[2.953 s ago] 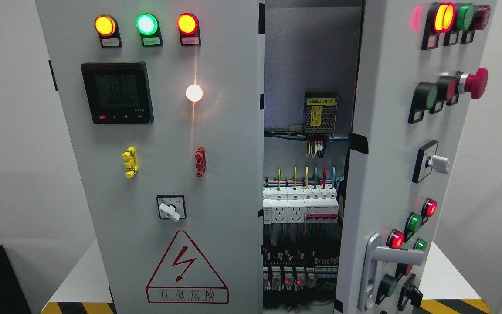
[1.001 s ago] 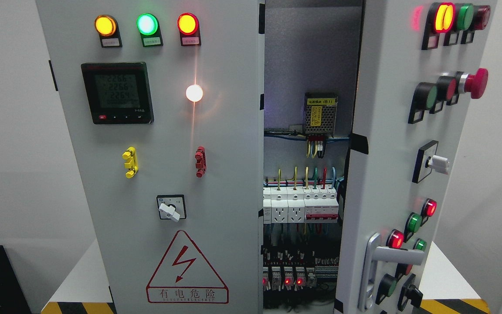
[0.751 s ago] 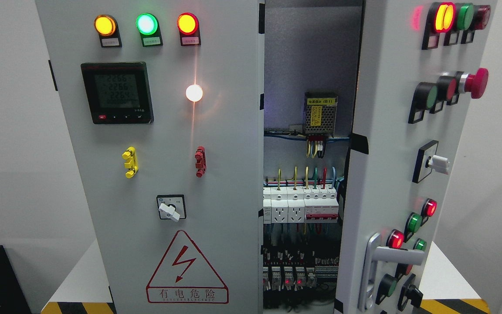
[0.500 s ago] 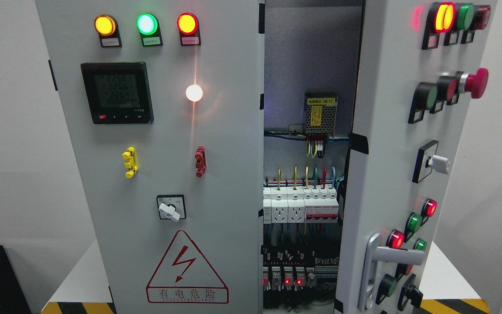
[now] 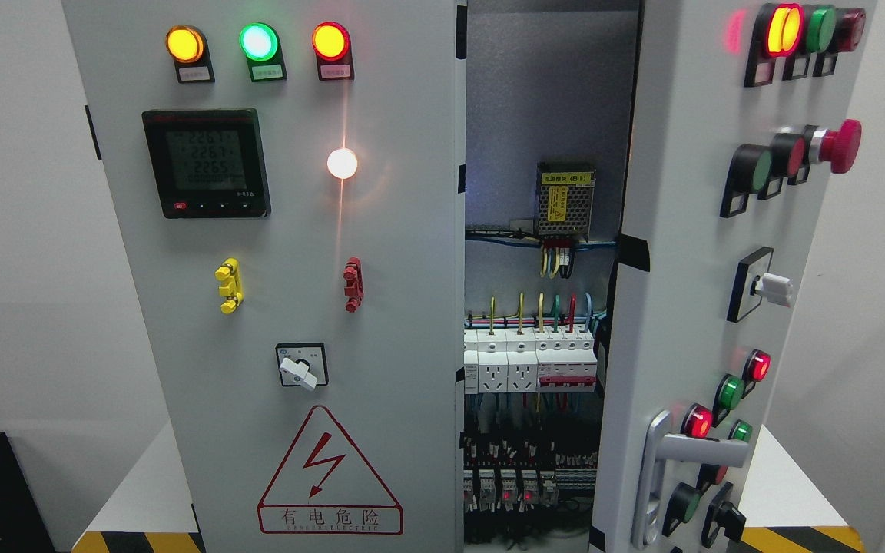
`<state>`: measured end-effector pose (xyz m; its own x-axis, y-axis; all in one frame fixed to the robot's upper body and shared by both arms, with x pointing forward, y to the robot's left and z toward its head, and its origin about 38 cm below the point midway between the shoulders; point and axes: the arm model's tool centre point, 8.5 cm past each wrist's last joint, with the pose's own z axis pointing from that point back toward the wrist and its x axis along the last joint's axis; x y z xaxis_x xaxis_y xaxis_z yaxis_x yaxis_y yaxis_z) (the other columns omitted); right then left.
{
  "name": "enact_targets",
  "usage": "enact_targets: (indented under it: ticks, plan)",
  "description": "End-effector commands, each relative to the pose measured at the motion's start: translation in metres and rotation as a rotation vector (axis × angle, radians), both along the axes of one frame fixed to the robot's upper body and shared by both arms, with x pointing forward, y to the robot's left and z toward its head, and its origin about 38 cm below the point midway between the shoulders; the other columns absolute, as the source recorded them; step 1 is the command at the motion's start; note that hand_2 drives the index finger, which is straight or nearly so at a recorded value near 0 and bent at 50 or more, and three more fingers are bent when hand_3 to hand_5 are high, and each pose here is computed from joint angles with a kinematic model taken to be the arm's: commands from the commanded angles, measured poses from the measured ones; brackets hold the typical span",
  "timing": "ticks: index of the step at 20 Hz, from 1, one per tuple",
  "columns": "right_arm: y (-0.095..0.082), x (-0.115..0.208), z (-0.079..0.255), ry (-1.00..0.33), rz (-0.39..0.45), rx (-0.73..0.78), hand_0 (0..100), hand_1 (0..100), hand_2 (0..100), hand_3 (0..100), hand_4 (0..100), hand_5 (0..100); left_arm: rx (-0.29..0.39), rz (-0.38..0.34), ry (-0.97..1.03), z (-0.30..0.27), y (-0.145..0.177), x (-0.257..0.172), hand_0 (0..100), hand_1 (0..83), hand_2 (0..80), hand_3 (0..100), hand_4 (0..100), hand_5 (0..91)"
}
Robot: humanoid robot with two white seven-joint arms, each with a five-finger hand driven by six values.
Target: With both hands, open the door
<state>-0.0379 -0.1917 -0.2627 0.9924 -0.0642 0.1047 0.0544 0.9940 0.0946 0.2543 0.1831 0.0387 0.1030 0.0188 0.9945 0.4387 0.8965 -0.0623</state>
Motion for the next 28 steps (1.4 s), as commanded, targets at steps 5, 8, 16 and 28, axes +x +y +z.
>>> enact_targets:
  ticks: [5,8,16,28]
  plan:
    - [0.000,0.000,0.000,0.000,-0.024,-0.001,19,0,0,0,0,0,-0.114,-0.185,-0.226,0.094,-0.028,0.042,0,0.0,0.0,0,0,0.0]
    - [0.000,0.000,0.000,0.000,-0.024,-0.001,19,0,0,0,0,0,-0.151,-0.233,-0.245,0.117,-0.034,0.060,0,0.0,0.0,0,0,0.0]
    - [0.000,0.000,0.000,0.000,-0.025,-0.002,19,0,0,0,0,0,-0.205,-0.324,-0.334,0.173,-0.050,0.088,0,0.0,0.0,0,0,0.0]
    - [0.000,0.000,0.000,0.000,-0.024,-0.001,19,0,0,0,0,0,-0.266,-0.379,-0.406,0.249,-0.041,0.117,0,0.0,0.0,0,0,0.0]
